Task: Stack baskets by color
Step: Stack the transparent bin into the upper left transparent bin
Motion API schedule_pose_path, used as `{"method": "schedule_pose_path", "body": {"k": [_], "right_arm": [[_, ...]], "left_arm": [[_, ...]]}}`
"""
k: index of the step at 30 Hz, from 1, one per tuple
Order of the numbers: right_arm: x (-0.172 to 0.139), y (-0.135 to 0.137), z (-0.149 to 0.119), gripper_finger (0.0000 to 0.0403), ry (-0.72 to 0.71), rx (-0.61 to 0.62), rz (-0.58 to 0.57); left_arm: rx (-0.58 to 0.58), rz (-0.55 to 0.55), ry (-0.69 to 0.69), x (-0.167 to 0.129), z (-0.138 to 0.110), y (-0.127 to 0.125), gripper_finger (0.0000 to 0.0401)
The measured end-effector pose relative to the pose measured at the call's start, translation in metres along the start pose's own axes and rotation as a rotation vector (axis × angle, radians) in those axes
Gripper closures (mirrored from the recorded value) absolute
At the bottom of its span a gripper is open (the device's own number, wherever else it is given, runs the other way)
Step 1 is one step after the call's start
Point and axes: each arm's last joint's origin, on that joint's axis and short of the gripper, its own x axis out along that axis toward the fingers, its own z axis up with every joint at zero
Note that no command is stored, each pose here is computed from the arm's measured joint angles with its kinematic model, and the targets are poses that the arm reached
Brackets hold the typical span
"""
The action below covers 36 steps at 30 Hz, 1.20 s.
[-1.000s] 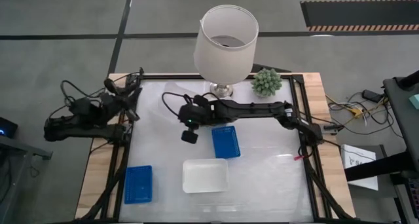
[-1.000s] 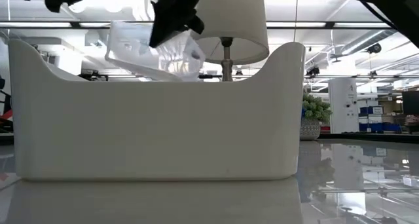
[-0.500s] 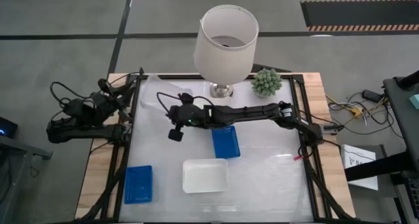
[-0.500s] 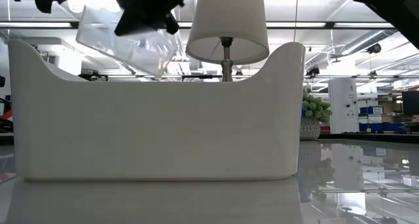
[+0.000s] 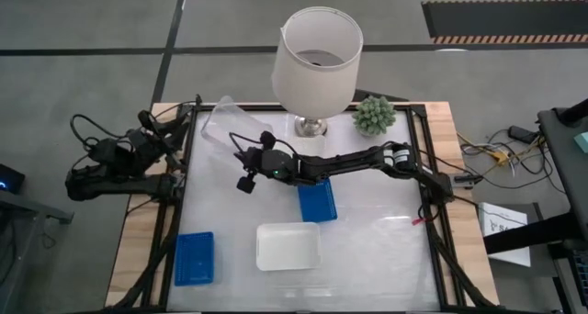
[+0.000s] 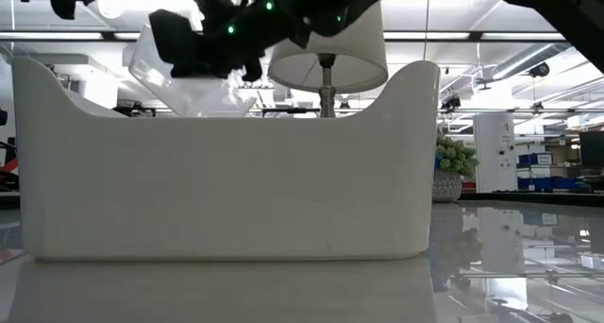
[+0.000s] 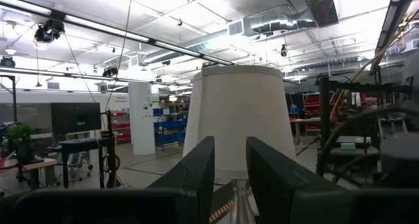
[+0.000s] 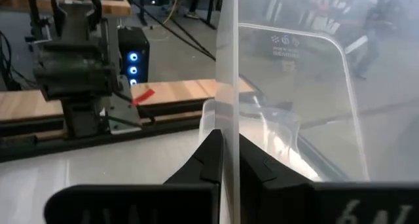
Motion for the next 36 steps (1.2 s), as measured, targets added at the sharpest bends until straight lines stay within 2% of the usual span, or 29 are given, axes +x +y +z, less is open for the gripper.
{"method": "schedule_pose_path", "body": {"k": [11,23,36], "right_arm": [[0.004,-0.010,-0.015,0.0385,0.033,0.017,-0.019],[0.004,-0.010,-0.014,0.0309,0.027,0.020,-0.018],[0.004,-0.009,-0.014,0.0251,0.026,0.020,0.017]], "left_arm": [[0.000,0.000,0.000,0.000,0.000,0.000,0.0329],[0.000,0.001,0.000,0.000,0.000,0.000,0.0329],[0.000,0.004,0.002,0.000,0.000,0.000,0.0329]]}}
